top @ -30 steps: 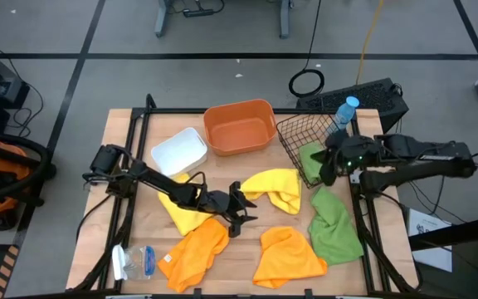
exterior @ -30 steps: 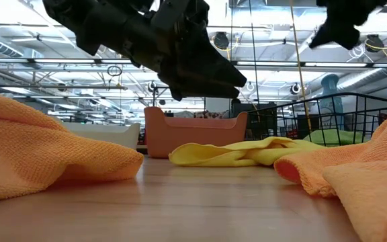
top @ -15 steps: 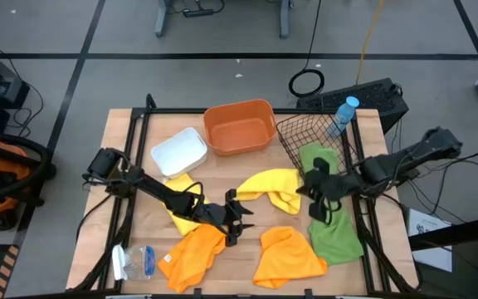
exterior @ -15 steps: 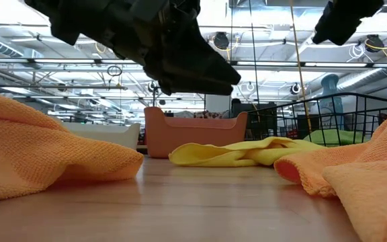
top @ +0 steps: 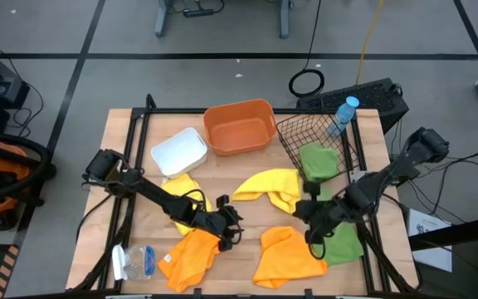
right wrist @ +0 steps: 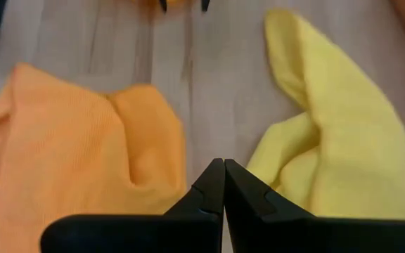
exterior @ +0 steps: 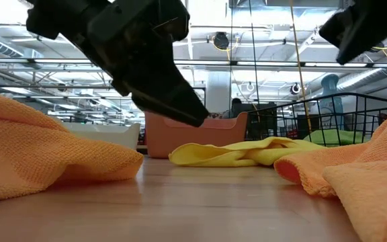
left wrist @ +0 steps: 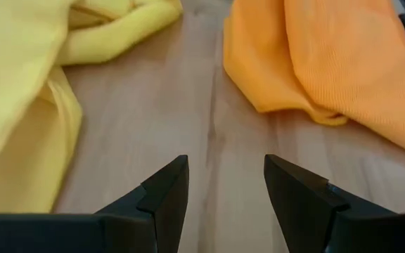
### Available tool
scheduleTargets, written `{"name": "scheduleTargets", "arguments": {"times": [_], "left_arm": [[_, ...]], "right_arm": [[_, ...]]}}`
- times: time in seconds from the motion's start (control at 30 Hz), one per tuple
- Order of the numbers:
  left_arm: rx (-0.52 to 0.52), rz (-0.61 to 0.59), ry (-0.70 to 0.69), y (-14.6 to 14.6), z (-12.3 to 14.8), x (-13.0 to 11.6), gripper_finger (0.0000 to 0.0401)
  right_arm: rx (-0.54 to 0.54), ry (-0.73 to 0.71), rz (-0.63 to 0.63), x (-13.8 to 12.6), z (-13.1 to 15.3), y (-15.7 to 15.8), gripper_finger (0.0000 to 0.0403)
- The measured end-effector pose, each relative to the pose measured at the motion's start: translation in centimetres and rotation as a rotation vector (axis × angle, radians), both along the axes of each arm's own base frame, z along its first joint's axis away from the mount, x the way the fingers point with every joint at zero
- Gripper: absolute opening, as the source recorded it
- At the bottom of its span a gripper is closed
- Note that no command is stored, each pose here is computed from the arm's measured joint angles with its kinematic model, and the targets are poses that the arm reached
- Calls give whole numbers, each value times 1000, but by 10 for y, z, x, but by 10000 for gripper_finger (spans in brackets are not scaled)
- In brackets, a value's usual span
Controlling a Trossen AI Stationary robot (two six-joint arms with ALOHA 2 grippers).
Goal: Sort microfiber towel by color & place in baskets
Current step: Put the green towel into the wire basket
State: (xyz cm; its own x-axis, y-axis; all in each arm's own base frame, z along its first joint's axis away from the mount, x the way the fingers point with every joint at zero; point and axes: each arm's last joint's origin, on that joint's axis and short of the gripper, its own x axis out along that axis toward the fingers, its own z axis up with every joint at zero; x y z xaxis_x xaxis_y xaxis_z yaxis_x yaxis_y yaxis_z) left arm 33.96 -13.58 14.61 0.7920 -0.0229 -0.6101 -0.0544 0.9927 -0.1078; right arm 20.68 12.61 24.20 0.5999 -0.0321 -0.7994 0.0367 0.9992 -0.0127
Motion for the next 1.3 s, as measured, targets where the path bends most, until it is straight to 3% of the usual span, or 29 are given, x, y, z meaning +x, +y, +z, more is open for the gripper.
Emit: {"name": "scheduleTargets", "arguments": {"times": [0.23,0.43,0.67,0.87,1.17,1.3], "left_arm": [[-19,-25,2,-10,6,0,192],[-36,-48,0,-13,7,1,192],[-39,-45,-13,-13,8,1,192],[-50,-45,-47,-14,11,3,192],[-55,-35,-77,-15,13,5,192],[-46,-43,-123,-16,17,7,192]], "right_arm": [[0,95,-21,6,-24,15,0],[92,255,-96,-1,-41,25,26],[29,457,-130,-21,-57,34,91],[27,468,-91,-28,-60,45,162],[18,536,-167,-60,-81,50,261],[4,543,-229,-70,-91,47,286]]}}
